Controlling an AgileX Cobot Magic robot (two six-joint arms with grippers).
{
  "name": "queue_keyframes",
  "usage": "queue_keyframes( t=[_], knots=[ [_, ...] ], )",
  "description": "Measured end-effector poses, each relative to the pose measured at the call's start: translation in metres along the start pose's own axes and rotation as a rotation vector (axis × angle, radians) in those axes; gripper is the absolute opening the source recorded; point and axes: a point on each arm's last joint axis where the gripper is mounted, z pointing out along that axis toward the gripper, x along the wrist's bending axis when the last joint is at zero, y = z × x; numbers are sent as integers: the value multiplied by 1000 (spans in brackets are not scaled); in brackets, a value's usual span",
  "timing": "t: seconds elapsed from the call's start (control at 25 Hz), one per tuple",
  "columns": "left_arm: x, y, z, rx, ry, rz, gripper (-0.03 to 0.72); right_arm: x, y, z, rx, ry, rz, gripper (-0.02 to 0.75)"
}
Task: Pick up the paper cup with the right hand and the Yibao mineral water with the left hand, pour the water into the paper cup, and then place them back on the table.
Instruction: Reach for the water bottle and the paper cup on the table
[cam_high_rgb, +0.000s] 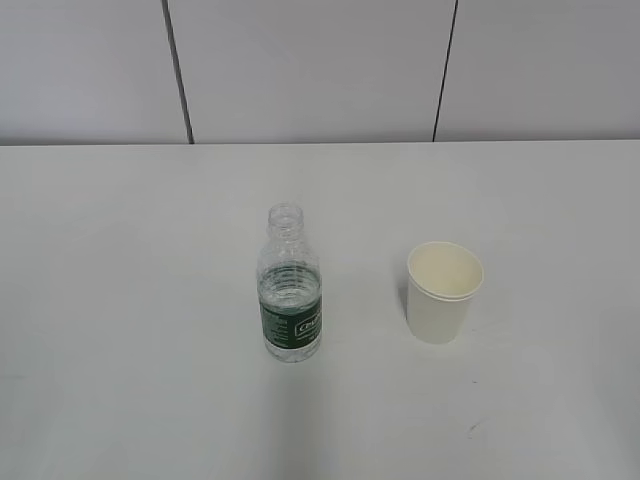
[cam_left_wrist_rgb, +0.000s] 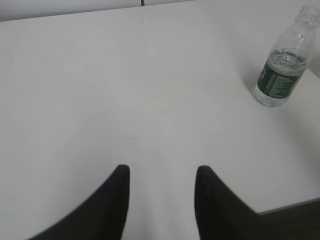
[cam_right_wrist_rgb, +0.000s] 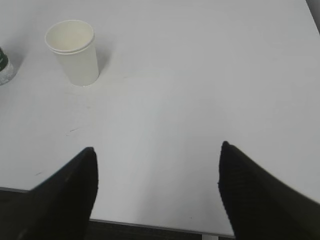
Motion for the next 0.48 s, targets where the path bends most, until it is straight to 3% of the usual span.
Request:
queue_keyframes(
  t=[0.28,0.48],
  knots=[
    [0,0,0,0,0,0,309,0,0,0,0,0,0,585],
    [1,1,1,11,6,-13,591,0,0,0,0,0,0,585]
  ],
)
